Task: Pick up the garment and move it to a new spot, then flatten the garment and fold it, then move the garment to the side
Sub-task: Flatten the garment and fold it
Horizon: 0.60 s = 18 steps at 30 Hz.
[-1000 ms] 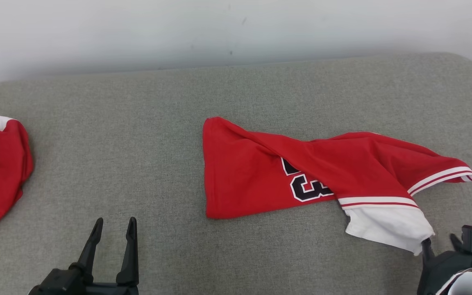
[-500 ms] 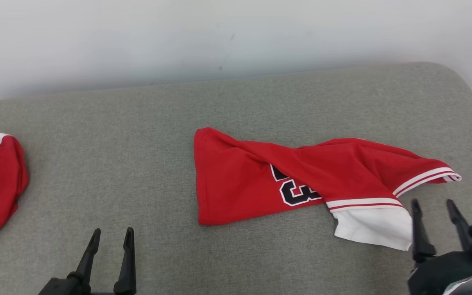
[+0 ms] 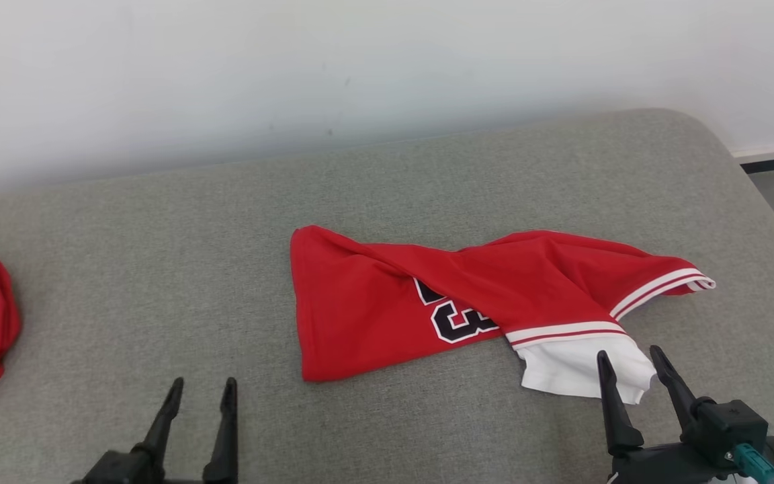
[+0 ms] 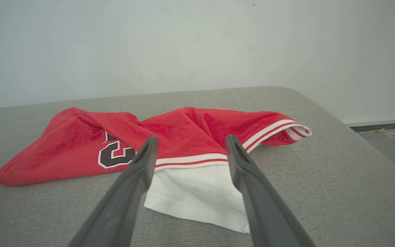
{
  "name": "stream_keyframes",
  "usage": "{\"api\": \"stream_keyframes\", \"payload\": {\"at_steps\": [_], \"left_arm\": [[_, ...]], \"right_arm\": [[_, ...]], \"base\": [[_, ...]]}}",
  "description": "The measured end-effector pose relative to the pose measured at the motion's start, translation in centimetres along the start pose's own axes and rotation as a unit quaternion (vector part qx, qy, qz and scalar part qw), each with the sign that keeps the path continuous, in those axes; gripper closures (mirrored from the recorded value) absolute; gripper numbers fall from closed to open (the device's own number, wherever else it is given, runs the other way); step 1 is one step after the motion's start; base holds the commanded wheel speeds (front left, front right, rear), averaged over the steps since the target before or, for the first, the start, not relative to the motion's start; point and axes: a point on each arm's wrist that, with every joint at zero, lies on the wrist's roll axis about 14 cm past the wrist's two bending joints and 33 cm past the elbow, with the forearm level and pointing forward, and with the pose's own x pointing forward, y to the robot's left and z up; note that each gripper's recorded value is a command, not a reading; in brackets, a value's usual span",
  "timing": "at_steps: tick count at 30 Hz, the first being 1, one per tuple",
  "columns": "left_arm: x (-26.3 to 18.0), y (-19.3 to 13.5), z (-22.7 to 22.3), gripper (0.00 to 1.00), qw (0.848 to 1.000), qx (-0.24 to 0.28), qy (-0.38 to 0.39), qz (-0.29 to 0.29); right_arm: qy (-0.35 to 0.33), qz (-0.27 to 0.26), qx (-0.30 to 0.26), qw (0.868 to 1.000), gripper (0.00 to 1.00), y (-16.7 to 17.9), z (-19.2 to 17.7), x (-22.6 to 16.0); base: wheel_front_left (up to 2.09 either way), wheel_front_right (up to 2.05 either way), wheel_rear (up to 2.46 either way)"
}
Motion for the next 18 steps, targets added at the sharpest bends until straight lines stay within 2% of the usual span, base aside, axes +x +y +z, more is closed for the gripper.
{"api": "stream_keyframes", "payload": {"at_steps": [4,11,18], "left_arm": [[1.8,-1.2,-1.2,0.00,0.999,0.007,0.023,-0.031],[7.6,-2.3,-2.7,0.00,0.994,0.004,0.086,-0.065],[11.6,-2.8,-6.9,0.00,0.974,-0.006,0.220,-0.058]], "right_arm": [[-0.006,0.001,-0.001,1.000,0.00,0.1,0.3,0.2],[-0.005,-0.001,0.011,1.000,0.00,0.1,0.0,0.3],[-0.001,-0.012,0.027,1.000,0.00,-0.4,-0.8,0.2]], "base": [[0.00,0.00,0.00],[0.00,0.00,0.00],[0.00,0.00,0.00]]}}
